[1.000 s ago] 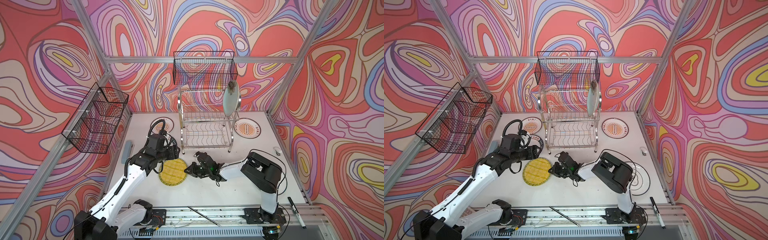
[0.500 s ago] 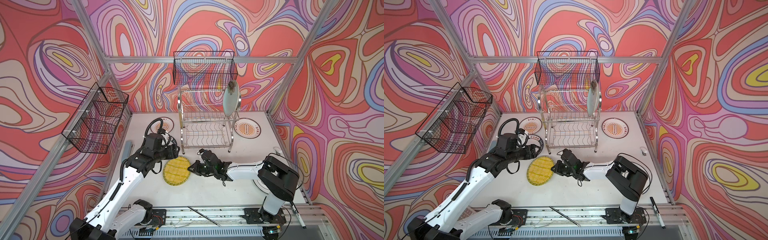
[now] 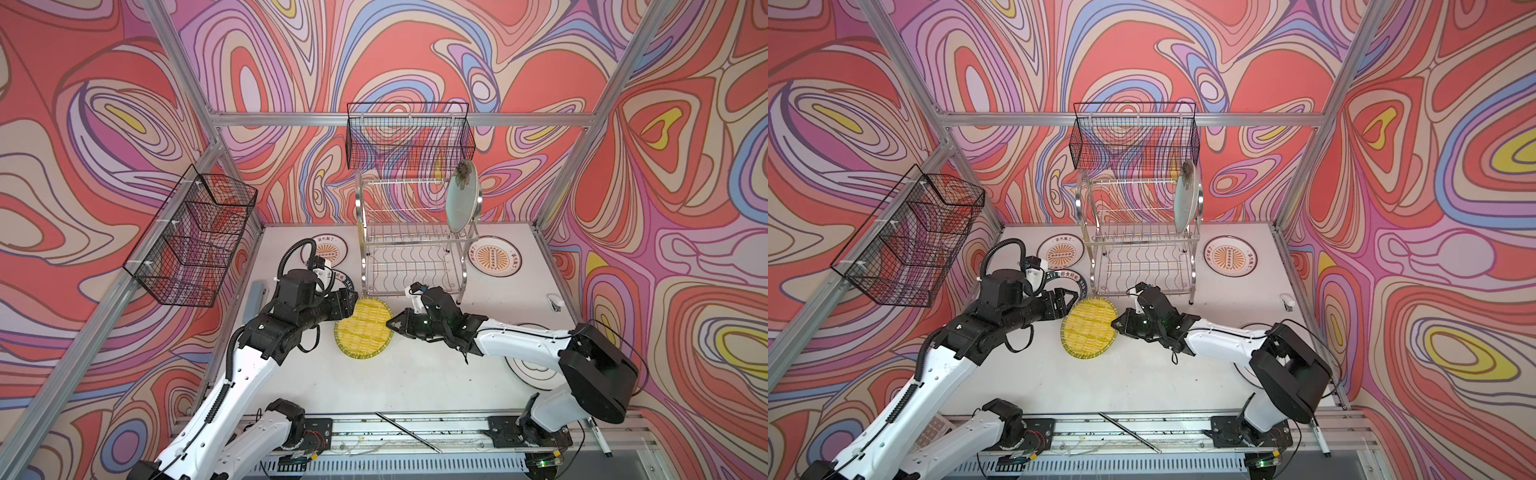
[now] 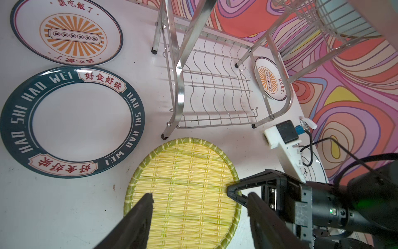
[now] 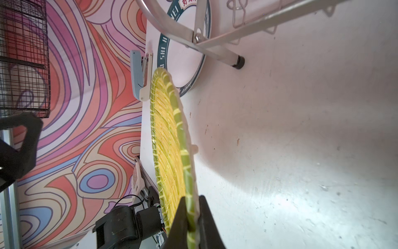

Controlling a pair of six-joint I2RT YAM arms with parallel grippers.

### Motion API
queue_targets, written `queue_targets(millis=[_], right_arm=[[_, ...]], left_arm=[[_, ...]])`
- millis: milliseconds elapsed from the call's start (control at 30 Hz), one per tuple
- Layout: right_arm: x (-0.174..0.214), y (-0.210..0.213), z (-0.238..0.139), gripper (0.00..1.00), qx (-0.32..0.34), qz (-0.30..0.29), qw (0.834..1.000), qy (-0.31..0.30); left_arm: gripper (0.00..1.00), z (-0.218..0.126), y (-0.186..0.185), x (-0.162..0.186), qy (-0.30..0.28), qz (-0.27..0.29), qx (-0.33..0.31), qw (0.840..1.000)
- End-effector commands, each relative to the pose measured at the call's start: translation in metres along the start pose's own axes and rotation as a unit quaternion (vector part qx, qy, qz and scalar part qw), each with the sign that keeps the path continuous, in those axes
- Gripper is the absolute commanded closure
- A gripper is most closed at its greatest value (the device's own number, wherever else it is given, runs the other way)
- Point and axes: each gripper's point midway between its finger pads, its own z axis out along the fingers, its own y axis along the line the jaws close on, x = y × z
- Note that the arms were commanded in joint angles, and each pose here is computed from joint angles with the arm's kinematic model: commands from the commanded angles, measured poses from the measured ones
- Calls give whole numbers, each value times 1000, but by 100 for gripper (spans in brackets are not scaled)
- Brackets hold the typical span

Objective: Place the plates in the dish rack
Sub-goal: 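Tilt the mat upright with the right gripper while the left gripper grips its opposite rim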

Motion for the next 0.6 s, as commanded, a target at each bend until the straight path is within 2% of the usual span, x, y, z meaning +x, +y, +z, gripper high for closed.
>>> queue_targets(millis=[0,300,567], right_arm=[[-15,26,-24,100,-41,-48,998,-13],[-44,38,-75,100,-75,-77,993,-55],[-51,45,-96,100,-97,-100,987,-80]], left_arm=[[28,3,-8,-2,0,-5,26,1000],[29,22,0,8,14,-18,24,999],[32,36,-7,14,36,-24,48,998]])
